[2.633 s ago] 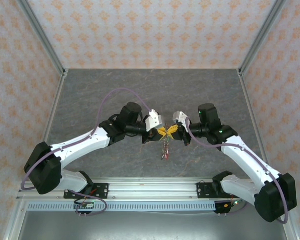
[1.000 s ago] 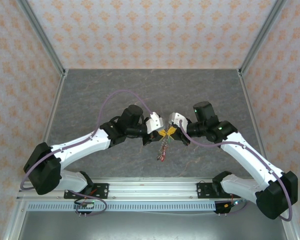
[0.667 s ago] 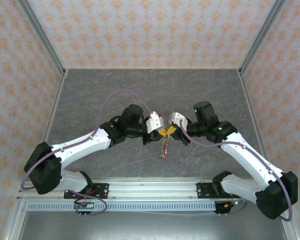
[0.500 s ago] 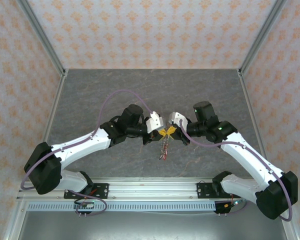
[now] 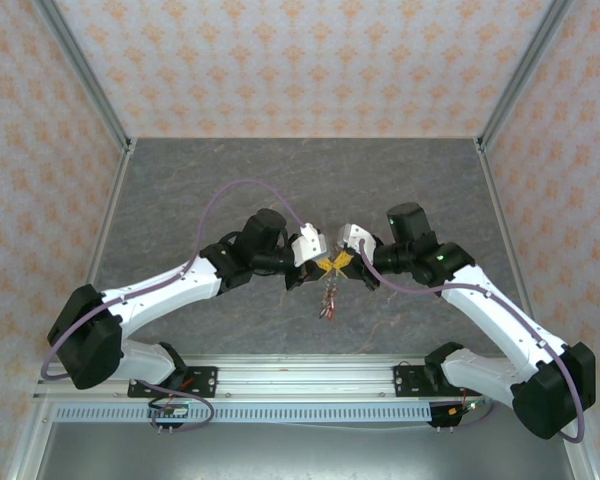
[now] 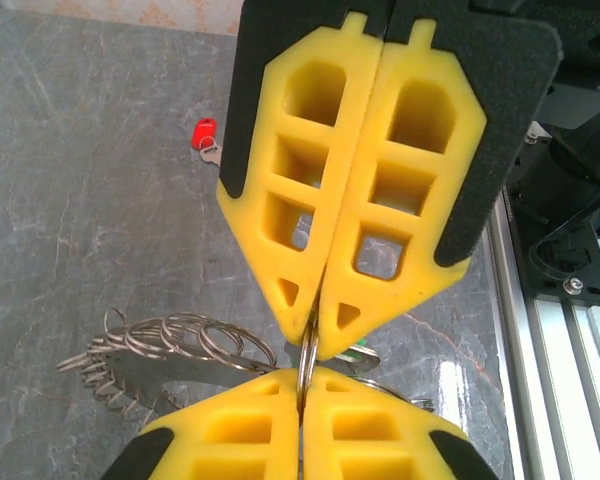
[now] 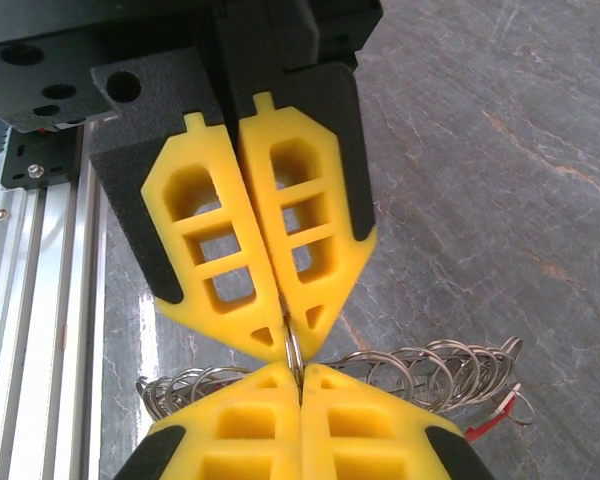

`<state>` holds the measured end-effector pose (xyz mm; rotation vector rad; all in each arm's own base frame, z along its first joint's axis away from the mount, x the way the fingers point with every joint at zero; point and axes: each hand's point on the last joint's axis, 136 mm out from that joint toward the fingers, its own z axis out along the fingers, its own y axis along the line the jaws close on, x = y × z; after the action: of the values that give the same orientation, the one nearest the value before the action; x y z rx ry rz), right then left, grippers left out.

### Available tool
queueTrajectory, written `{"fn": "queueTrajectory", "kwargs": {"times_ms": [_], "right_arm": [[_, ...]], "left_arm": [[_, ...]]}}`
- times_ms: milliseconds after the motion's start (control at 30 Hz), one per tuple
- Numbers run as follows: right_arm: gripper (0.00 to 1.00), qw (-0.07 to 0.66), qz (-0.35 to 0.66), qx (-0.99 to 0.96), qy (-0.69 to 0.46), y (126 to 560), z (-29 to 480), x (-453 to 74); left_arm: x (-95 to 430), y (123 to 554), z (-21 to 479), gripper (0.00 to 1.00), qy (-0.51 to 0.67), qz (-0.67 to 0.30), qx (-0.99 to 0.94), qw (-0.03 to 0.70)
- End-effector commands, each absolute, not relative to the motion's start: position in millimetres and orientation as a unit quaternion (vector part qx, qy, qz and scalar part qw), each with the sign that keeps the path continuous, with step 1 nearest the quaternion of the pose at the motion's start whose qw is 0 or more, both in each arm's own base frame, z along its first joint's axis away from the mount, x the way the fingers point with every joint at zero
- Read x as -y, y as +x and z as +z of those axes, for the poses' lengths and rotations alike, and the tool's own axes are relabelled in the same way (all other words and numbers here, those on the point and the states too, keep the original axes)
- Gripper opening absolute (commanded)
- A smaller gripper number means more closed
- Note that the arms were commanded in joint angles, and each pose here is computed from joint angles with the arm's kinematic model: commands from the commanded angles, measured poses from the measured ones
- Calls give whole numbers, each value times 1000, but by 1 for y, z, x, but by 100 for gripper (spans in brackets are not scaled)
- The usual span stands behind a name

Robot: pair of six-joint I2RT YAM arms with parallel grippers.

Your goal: Put the keys on the keyring

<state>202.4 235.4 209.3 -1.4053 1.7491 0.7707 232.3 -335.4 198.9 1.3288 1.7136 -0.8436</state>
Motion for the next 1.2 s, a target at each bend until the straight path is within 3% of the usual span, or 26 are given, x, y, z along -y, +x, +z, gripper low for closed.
{"fn": "queueTrajectory", "kwargs": {"times_ms": [0,100,167,267,333,400,733,1167], "right_arm": [[0,404,313,-657,-555,199,227,-241],[0,402,312,-658,-554,199,225,-241],[0,402,315,-658,-554,198,225,-241],[0,403,321,-655,-553,197,227,-243],[0,403,325,-653,-553,197,228,-243],[0,403,326,-654,-551,196,228,-243],[17,401,321,-703,-491,202,202,-232],[13,436,323,-709,-451,215,198,-227]], "left_arm": [[336,235,225,0,527,-333,-655,427],[336,235,227,2,525,-334,-653,431],[337,235,228,13,523,-336,-653,433],[340,234,229,14,526,-343,-650,428],[342,233,228,12,530,-345,-649,423],[343,233,227,0,531,-345,-648,422],[335,237,237,0,492,-371,-637,463],[342,231,241,0,499,-399,-623,451]]}}
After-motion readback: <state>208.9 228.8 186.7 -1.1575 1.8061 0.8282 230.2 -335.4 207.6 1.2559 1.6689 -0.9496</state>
